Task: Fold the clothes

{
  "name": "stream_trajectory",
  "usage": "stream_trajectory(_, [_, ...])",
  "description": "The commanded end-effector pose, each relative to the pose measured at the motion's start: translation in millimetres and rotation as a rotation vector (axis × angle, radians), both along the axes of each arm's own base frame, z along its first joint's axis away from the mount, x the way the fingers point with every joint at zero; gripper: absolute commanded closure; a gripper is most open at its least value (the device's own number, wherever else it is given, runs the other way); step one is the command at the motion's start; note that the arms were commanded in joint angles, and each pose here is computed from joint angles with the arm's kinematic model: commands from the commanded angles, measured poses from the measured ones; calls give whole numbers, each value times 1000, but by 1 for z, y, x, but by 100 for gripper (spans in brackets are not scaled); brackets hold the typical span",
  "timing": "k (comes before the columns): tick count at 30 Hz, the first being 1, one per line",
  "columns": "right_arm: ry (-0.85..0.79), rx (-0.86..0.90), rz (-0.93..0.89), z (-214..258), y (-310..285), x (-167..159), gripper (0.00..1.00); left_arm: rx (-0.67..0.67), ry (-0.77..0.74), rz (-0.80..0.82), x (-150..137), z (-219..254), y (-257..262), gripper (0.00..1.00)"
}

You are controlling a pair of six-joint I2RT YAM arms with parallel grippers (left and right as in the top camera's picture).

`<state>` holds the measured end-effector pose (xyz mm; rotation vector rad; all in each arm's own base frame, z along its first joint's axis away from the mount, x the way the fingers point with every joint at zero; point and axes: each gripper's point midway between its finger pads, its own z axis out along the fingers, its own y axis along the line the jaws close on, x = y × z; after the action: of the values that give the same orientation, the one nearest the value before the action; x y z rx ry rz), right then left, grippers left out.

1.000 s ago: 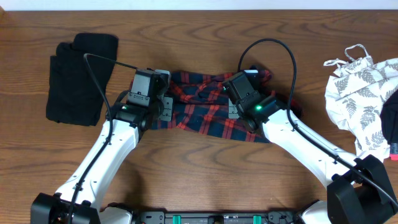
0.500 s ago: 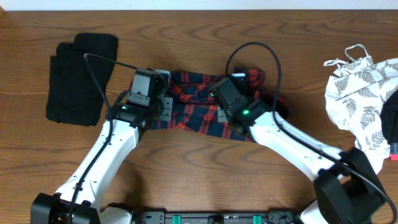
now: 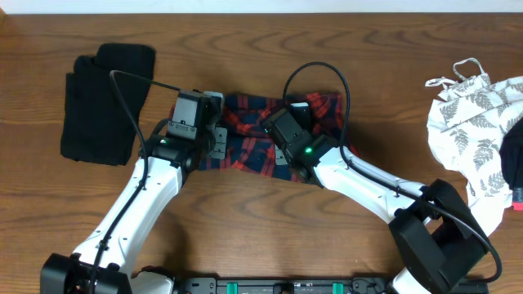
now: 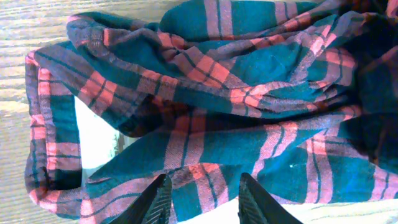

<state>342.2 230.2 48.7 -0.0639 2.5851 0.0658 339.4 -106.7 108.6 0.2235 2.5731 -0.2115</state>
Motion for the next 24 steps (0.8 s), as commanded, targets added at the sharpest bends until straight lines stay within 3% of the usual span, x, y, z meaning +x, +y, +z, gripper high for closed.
stream_trajectory(1, [5,37,24,4,16,-1,74,-14,-21,12,6,10,0,64])
stream_trajectory(7, [-8,56,109,26,36,4,48,-14,-21,12,6,10,0,64])
stream_trajectory(16, [-72,74,149,78,50,19,48,-14,-21,12,6,10,0,64])
stream_trajectory(24, [-185,40,27,139,-1,30,51,-13,-21,12,6,10,0,63])
